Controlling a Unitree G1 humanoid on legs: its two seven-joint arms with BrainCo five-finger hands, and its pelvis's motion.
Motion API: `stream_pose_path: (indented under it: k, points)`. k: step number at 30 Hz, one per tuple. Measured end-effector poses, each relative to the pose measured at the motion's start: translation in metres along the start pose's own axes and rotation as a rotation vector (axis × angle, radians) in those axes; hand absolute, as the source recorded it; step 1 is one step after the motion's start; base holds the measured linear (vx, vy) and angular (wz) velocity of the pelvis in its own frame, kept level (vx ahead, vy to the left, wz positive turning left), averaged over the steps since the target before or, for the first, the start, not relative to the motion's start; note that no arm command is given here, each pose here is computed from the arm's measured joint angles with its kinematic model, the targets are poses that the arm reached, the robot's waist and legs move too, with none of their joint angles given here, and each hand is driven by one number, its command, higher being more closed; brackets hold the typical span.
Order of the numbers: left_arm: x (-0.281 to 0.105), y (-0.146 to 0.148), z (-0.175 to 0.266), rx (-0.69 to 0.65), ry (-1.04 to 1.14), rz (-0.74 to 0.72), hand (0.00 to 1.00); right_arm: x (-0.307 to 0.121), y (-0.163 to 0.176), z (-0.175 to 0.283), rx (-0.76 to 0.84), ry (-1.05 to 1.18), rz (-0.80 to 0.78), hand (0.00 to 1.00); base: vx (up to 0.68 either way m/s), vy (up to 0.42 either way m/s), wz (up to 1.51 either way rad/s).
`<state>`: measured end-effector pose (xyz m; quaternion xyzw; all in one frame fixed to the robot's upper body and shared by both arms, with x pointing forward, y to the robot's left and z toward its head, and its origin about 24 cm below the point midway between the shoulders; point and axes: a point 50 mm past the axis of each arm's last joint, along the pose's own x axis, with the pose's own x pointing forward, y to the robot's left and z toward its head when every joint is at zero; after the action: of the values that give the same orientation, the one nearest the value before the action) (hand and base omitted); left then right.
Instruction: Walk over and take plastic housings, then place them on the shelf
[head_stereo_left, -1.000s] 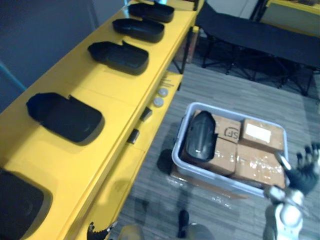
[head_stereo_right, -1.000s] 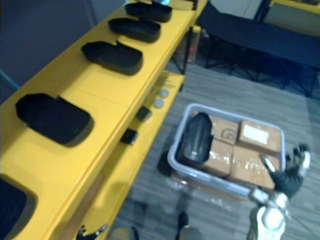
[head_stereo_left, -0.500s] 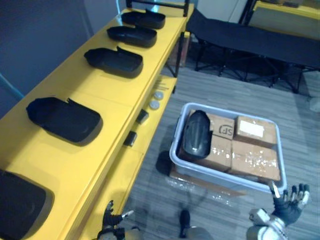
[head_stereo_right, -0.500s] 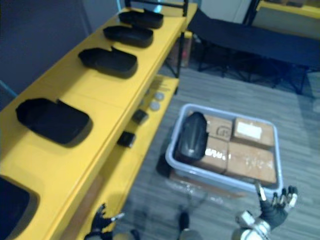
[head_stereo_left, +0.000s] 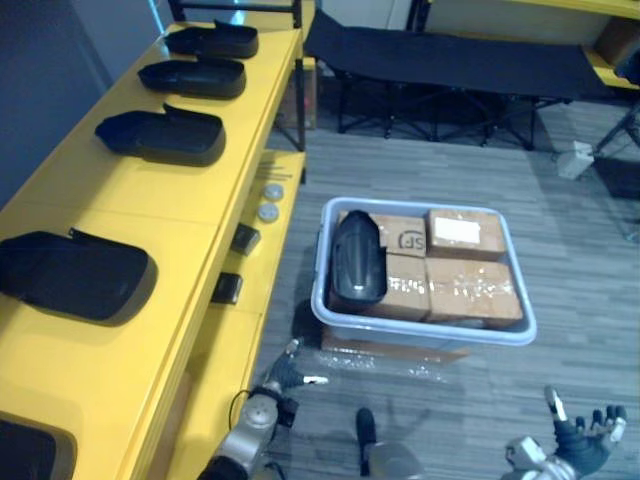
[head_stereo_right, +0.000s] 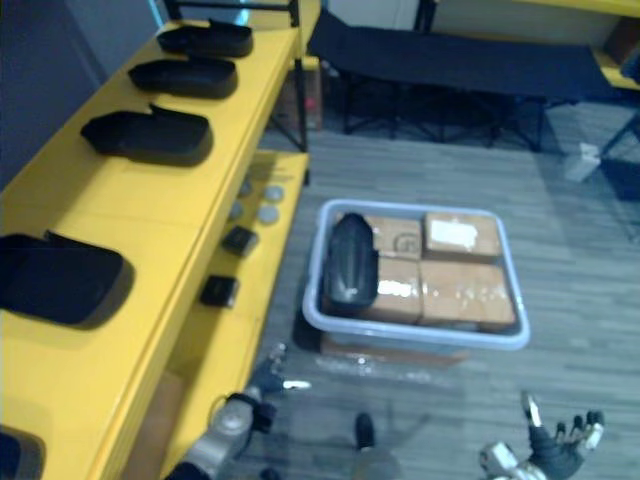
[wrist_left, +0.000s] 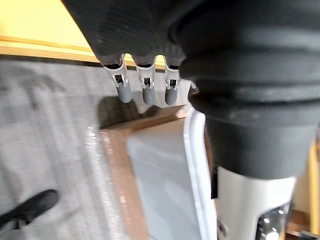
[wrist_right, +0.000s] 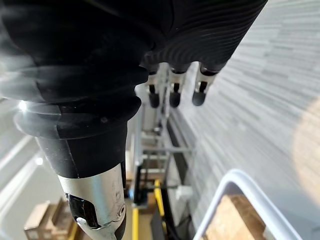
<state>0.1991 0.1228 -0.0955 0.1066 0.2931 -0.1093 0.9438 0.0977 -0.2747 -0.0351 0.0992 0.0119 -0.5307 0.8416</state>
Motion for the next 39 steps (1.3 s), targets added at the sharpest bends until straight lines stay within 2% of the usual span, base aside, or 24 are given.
stream_pose_path:
  k: [2, 3, 10, 14, 18, 25, 31, 33, 37, 39]
  points:
    - [-0.001, 0.004, -0.009, 0.008, 0.036, 0.011, 0.0, 0.0, 0.001, 0.0, 0.0, 0.0, 0.01, 0.0, -0.02, -0.005, 0.0]
    - [-0.011, 0.024, -0.037, -0.015, 0.138, 0.09, 0.0, 0.0, 0.009, -0.004, -0.005, 0.014, 0.063, 0.0, 0.0, 0.0, 0.0]
    - [-0.019, 0.028, -0.049, -0.069, 0.171, 0.131, 0.0, 0.004, 0.02, -0.003, 0.027, 0.013, 0.1, 0.0, -0.01, -0.002, 0.06]
    - [-0.037, 0.04, -0.073, -0.185, 0.239, 0.255, 0.0, 0.003, 0.044, 0.0, 0.076, 0.051, 0.24, 0.0, -0.06, 0.032, 0.04]
    - [-0.047, 0.052, -0.077, -0.26, 0.227, 0.345, 0.0, -0.001, 0.072, 0.017, 0.156, 0.039, 0.39, 0.0, -0.1, 0.06, -0.19]
    - [-0.054, 0.077, -0.078, -0.323, 0.22, 0.501, 0.0, -0.009, 0.051, 0.003, 0.175, 0.129, 0.434, 0.0, -0.09, 0.129, -0.4]
    - [-0.059, 0.089, -0.087, -0.362, 0.28, 0.627, 0.0, -0.034, 0.062, -0.004, 0.223, 0.146, 0.47, 0.0, 0.02, -0.131, -0.05]
    - [-0.055, 0.086, -0.089, -0.401, 0.312, 0.644, 0.0, -0.036, 0.063, -0.004, 0.2, 0.135, 0.47, 0.0, 0.06, -0.356, 0.56]
    - [-0.053, 0.06, -0.095, -0.575, 0.349, 0.654, 0.0, -0.024, 0.063, 0.003, 0.174, 0.094, 0.422, 0.0, 0.02, -0.347, 0.58]
    - [-0.057, 0.05, -0.1, -0.604, 0.354, 0.639, 0.0, -0.019, 0.058, 0.006, 0.148, 0.084, 0.41, 0.0, -0.03, -0.289, 0.14]
